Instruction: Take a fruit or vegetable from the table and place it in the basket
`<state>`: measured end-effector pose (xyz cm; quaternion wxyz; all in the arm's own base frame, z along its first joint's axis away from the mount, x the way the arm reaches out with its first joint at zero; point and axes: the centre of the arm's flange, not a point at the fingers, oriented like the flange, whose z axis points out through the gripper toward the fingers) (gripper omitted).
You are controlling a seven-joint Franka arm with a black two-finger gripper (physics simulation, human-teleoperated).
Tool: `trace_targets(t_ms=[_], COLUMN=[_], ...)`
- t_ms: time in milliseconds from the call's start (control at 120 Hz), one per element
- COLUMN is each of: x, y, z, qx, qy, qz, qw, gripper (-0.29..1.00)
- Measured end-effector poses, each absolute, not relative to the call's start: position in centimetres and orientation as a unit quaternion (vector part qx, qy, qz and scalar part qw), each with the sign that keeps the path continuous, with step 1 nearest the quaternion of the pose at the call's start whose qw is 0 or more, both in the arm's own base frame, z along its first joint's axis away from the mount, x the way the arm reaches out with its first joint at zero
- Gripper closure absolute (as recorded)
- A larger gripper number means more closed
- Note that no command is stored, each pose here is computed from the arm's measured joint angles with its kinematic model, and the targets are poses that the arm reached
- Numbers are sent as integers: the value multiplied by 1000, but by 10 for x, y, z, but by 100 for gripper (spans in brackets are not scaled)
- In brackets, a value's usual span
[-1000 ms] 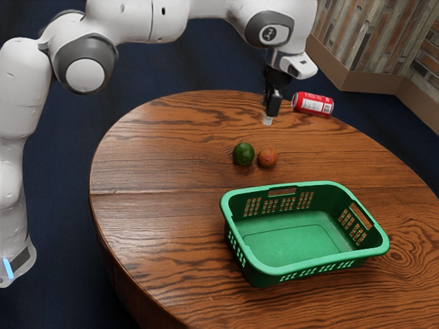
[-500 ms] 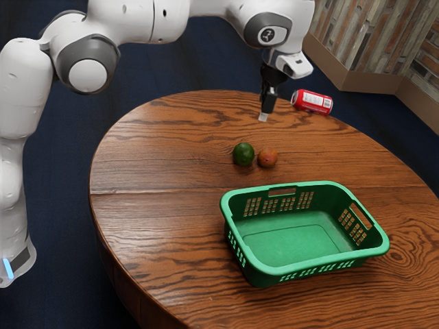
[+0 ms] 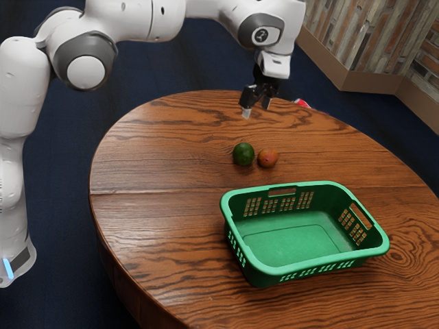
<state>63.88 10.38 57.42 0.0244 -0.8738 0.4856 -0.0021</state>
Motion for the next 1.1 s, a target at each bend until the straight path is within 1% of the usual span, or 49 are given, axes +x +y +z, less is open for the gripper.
trace_targets(t_ms=[433,683,883,1100], x=[634,635,638,639], y=[117,116,116,117], z=[571,562,543,538], qx=[-782,-740,-717,-701], qy=[624,672,696,712], qz=[9,14,20,19], qw=[13,7,-1,27], gripper=[0,0,0,0])
